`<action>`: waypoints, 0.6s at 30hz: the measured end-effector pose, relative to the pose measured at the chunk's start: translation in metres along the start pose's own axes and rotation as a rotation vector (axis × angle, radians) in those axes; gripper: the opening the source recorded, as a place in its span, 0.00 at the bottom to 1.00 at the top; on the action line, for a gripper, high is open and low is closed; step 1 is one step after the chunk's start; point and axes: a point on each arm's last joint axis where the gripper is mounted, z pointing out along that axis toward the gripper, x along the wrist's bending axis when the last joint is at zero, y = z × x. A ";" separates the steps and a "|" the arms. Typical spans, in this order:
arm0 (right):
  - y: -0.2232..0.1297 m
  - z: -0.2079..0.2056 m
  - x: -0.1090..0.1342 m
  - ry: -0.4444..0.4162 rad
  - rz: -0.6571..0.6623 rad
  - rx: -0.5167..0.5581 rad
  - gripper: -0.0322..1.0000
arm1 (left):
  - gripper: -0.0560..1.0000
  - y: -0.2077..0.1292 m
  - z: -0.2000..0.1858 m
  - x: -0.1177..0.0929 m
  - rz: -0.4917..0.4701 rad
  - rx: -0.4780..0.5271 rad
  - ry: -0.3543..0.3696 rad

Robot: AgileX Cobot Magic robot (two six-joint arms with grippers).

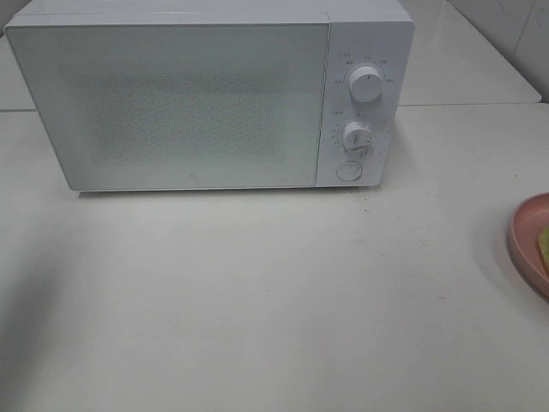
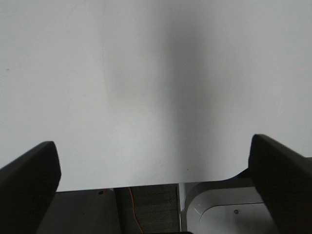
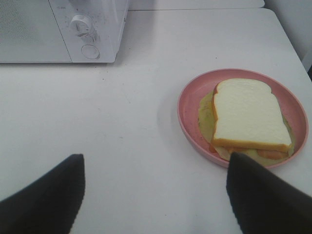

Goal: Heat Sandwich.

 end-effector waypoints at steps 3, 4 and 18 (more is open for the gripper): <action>0.000 0.000 0.000 0.000 0.000 0.000 0.77 | 0.99 -0.009 -0.014 0.008 -0.036 -0.033 0.016; 0.000 0.000 0.000 0.000 0.000 0.000 0.77 | 0.99 -0.013 -0.019 0.010 -0.051 -0.051 0.014; 0.000 0.000 0.000 0.000 0.000 0.000 0.77 | 0.99 -0.092 -0.017 0.001 -0.055 -0.170 -0.055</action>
